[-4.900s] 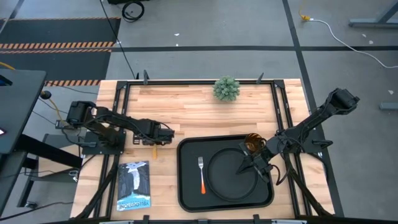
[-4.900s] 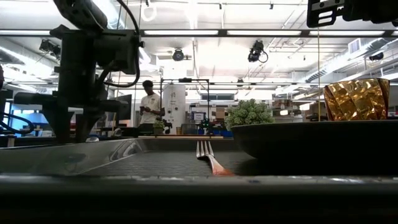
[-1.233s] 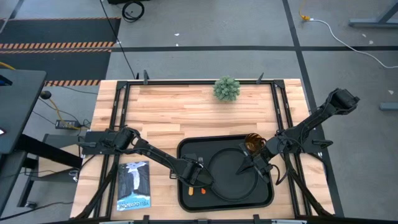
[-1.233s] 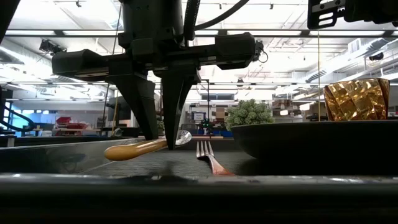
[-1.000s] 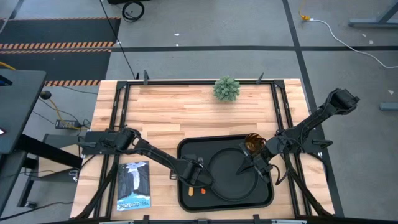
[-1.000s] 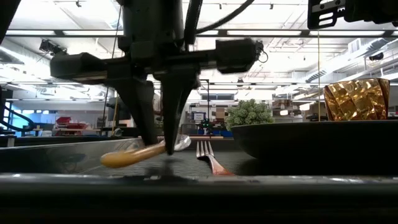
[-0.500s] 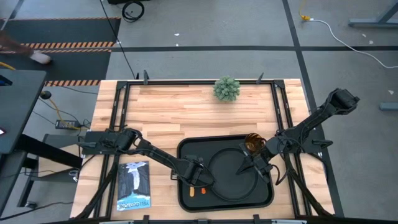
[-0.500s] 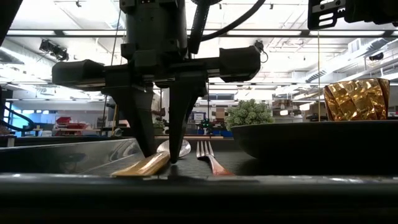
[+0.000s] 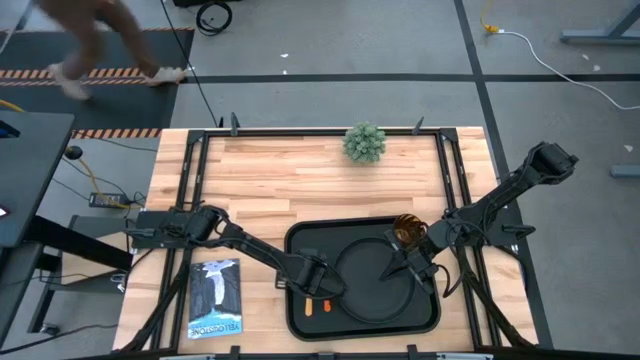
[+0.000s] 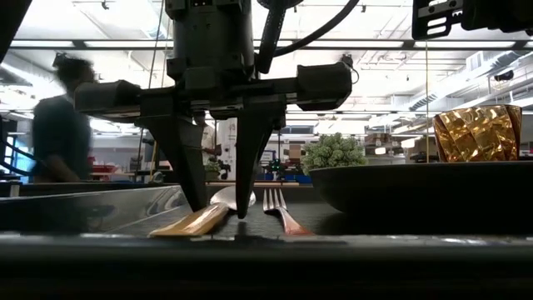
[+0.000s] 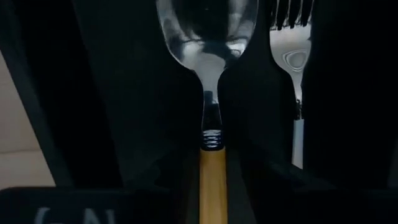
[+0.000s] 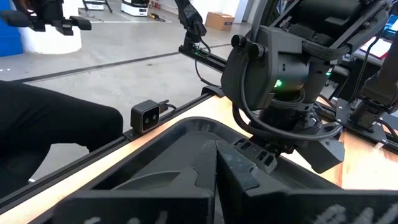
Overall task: Pick and place plate/cup/fork/spoon on tray
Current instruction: Return to Home Position
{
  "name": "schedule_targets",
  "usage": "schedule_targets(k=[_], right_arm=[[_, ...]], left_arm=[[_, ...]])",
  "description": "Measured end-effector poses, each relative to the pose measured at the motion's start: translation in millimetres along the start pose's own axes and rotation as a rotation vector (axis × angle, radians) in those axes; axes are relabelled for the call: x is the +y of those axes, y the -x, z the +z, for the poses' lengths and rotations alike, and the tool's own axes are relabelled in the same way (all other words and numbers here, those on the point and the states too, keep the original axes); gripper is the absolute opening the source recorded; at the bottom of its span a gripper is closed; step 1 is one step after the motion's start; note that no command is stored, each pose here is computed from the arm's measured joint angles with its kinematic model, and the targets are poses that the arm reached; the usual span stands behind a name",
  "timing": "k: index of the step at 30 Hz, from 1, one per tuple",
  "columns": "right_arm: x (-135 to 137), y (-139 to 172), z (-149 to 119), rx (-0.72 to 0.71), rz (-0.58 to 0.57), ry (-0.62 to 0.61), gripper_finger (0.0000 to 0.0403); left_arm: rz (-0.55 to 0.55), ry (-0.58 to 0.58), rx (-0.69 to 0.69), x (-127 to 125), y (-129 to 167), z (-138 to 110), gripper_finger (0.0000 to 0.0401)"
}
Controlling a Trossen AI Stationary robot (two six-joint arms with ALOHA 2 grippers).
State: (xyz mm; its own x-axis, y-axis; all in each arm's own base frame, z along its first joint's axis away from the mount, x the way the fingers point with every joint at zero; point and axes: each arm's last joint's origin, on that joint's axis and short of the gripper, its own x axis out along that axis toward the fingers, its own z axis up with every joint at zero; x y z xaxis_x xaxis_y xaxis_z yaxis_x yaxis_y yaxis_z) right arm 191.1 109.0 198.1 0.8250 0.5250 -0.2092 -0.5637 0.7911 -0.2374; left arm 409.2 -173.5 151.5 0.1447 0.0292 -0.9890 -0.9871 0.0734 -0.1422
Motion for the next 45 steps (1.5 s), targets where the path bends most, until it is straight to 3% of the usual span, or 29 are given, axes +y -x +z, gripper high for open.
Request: schedule_targets(k=[7,16,24,29,34,38,45], right_arm=[[0.0,0.0,0.0,0.000,0.000,0.000,0.0010],[-0.1,0.0,0.4,-0.004,-0.001,0.000,0.0010],[-0.1,0.0,0.5,-0.006,-0.001,-0.001,0.0010],[-1.6,0.1,0.1,-0.002,-0.013,-0.020,0.0010],[-6.4,3.6,-0.3,0.030,-0.103,-0.023,0.0009],[-10.7,11.5,6.6,0.016,-0.214,-0.024,0.0005],[-19.4,28.5,13.1,0.060,-0.506,-0.041,0.0005]], left_arm=[[0.036,-0.008,-0.021,4.1,5.7,4.3,0.0142],[0.000,-0.054,-0.024,-0.6,18.3,8.0,0.0142],[-0.019,-0.176,-0.157,-12.0,54.6,21.4,0.0142],[-0.150,-0.421,-0.325,-33.7,85.9,34.1,0.0134],[-0.320,-0.898,-0.563,-64.0,110.3,36.8,0.0116],[-0.252,-1.119,-0.753,-71.5,120.0,43.0,0.0100],[-0.079,-1.288,-0.800,-74.1,119.6,77.1,0.0064]])
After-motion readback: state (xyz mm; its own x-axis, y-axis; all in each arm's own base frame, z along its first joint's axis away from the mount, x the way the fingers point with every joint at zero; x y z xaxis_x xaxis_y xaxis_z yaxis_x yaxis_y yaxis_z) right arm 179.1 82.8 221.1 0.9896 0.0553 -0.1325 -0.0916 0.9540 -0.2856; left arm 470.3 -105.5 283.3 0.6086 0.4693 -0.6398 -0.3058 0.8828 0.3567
